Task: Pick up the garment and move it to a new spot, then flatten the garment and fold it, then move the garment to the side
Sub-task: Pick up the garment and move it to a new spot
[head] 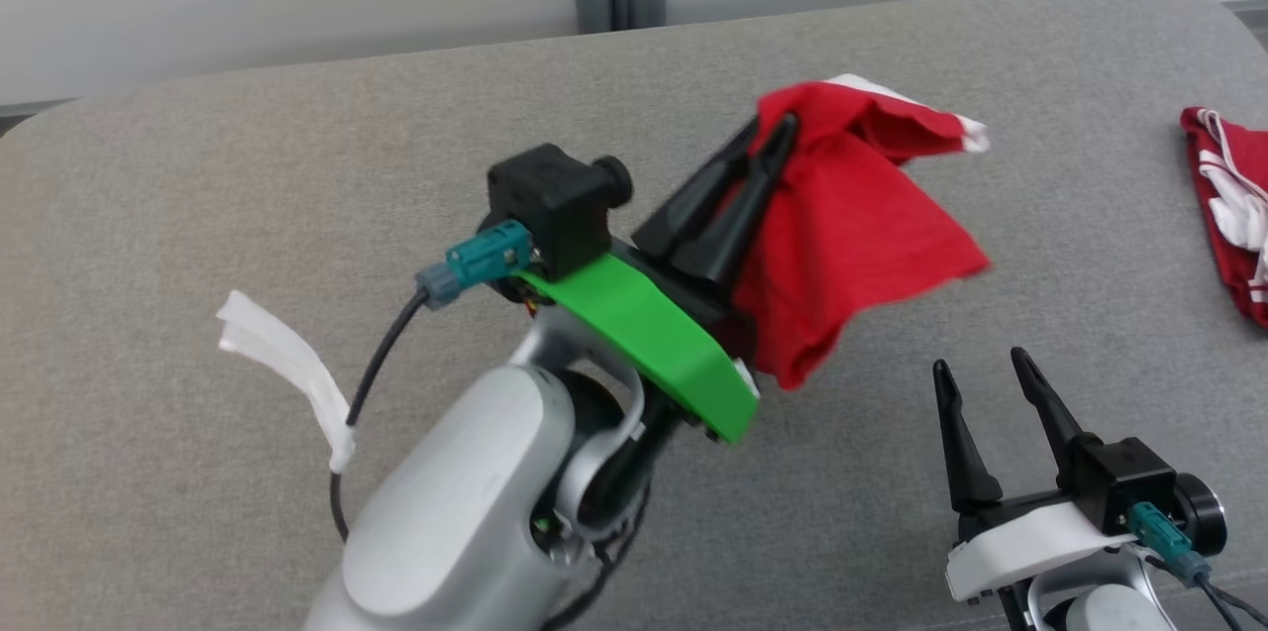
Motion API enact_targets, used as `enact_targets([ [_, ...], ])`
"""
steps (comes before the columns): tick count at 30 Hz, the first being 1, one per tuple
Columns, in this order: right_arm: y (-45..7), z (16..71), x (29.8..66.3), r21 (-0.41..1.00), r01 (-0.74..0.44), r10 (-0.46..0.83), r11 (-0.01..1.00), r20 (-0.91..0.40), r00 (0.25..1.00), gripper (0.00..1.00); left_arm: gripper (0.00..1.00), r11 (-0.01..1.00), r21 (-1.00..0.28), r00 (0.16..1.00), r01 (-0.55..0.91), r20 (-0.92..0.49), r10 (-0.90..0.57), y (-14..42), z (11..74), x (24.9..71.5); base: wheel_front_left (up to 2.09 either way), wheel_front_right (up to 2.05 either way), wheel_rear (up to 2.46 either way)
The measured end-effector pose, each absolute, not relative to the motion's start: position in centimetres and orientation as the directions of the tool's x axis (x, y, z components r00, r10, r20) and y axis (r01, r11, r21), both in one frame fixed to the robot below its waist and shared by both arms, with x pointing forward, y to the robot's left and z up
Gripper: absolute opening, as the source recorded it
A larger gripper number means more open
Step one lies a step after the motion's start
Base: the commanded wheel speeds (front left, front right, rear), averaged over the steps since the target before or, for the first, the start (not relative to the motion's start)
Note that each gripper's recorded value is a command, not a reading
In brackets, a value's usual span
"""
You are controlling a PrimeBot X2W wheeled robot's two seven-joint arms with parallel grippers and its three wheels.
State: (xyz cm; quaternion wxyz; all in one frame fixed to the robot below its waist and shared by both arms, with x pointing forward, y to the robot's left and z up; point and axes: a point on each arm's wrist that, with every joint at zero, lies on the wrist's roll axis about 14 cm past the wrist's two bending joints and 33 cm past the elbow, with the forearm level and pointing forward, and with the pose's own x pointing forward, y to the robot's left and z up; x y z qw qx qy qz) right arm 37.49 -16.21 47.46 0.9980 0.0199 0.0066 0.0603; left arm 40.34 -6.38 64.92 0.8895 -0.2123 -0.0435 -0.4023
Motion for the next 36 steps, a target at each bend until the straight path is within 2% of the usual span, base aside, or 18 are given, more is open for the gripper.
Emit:
enact_targets([
  [5,-17.8,47.3,36.6,0.038,-0.069,0.070,0.997,-0.021,0.997,1.00,0.00,0.375,-0.527,0.574,0.763,0.284,-0.768,-9.8,66.3,35.7,0.00,0.00,0.00],
  [7,-18.6,47.1,36.2,0.043,-0.044,0.045,0.998,-0.028,0.999,1.00,0.00,0.329,-0.614,0.573,0.717,0.252,-0.780,-10.7,65.5,35.4,0.00,0.00,0.00],
  [13,-19.5,46.7,36.1,0.049,-0.013,0.015,0.999,-0.041,0.999,1.00,0.00,0.521,-0.677,0.728,0.521,0.033,-0.685,-8.9,58.3,40.8,0.00,0.00,0.00],
  [15,-19.8,46.5,35.9,0.053,0.001,0.002,0.999,-0.047,0.999,1.00,0.00,0.617,-0.648,0.786,0.447,-0.044,-0.616,-7.0,55.3,42.9,0.00,0.00,0.00],
  [20,-20.5,46.3,35.9,0.049,0.023,-0.020,0.999,-0.054,0.998,1.00,0.00,0.760,-0.595,0.894,0.261,-0.149,-0.424,-1.7,50.9,47.8,0.00,0.00,0.00],
  [25,-20.8,46.1,35.7,0.048,0.032,-0.029,0.998,-0.062,0.998,1.00,0.00,0.868,-0.477,0.945,0.137,-0.201,-0.259,3.2,47.8,50.5,0.00,0.00,0.00],
  [26,-20.8,46.1,35.7,0.048,0.032,-0.029,0.998,-0.062,0.998,1.00,0.14,0.881,-0.456,0.948,0.127,-0.204,-0.243,3.8,47.4,50.7,0.00,0.00,0.00],
  [27,-20.8,46.1,35.7,0.048,0.033,-0.030,0.998,-0.062,0.998,1.00,0.53,0.898,-0.423,0.954,0.122,-0.201,-0.224,4.4,47.2,50.9,0.00,0.00,0.00],
  [28,-20.8,46.1,35.7,0.048,0.033,-0.030,0.998,-0.062,0.998,1.00,0.99,0.913,-0.387,0.957,0.129,-0.193,-0.217,4.8,47.1,51.1,0.00,0.00,0.00],
  [33,-20.8,46.4,35.7,0.047,0.030,-0.028,0.998,-0.052,0.998,1.00,1.00,0.948,-0.281,0.961,0.152,-0.184,-0.208,5.6,46.6,51.0,0.00,0.00,0.00],
  [36,-21.0,46.8,35.6,0.045,0.035,-0.033,0.998,-0.039,0.999,1.00,1.00,0.953,-0.244,0.967,0.181,-0.132,-0.217,5.5,48.0,51.1,0.00,0.00,0.00],
])
